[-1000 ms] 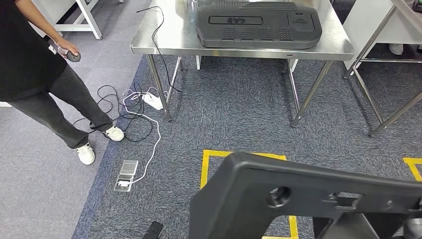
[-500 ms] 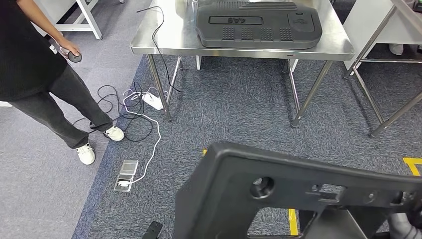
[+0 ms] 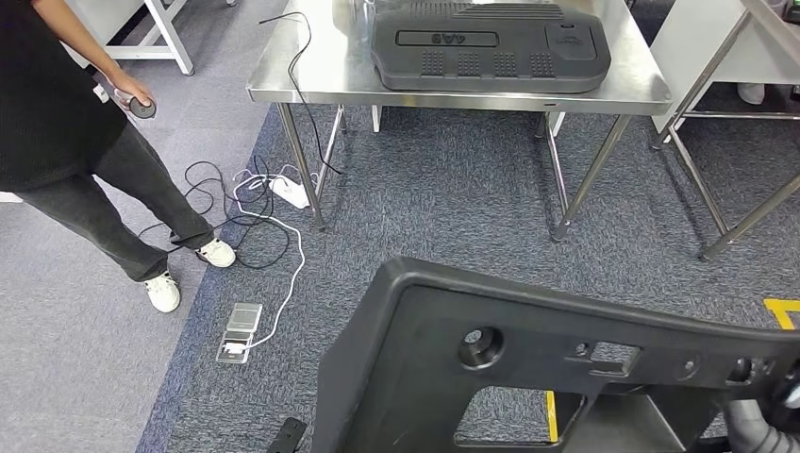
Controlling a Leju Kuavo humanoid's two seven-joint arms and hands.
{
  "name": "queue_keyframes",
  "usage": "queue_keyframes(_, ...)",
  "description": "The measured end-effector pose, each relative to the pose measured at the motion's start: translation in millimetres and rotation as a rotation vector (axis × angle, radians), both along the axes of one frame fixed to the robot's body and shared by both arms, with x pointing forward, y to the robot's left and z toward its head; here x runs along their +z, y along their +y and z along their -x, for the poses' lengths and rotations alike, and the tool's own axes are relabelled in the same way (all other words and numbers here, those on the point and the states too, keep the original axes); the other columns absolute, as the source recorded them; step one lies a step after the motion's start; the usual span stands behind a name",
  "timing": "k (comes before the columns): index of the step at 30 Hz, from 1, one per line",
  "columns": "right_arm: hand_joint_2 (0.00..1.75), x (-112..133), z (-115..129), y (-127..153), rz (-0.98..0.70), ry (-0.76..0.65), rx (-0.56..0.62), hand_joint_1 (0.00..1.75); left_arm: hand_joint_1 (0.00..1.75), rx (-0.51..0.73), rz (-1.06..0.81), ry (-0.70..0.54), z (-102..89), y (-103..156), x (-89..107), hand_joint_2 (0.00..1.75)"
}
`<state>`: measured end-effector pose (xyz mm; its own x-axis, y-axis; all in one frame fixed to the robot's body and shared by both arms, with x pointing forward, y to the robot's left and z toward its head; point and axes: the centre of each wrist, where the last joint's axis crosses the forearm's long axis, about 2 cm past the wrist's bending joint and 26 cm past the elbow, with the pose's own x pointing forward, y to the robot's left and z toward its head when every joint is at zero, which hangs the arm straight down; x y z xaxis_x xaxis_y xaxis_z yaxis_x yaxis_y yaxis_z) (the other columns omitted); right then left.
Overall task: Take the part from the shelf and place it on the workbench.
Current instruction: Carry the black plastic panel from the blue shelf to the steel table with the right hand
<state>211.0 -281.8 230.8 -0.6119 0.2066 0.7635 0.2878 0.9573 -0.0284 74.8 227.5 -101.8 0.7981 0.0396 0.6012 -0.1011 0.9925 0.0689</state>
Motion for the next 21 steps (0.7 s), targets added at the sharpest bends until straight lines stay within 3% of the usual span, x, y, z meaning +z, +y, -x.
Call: queue_keyframes(21, 1.75, 2.2, -5.3, 3.2, -0.034, -0.002, 0.017, 1.75, 1.75, 0.0, -0.005, -0.005, -2.7, 2.1, 0.2, 1.75)
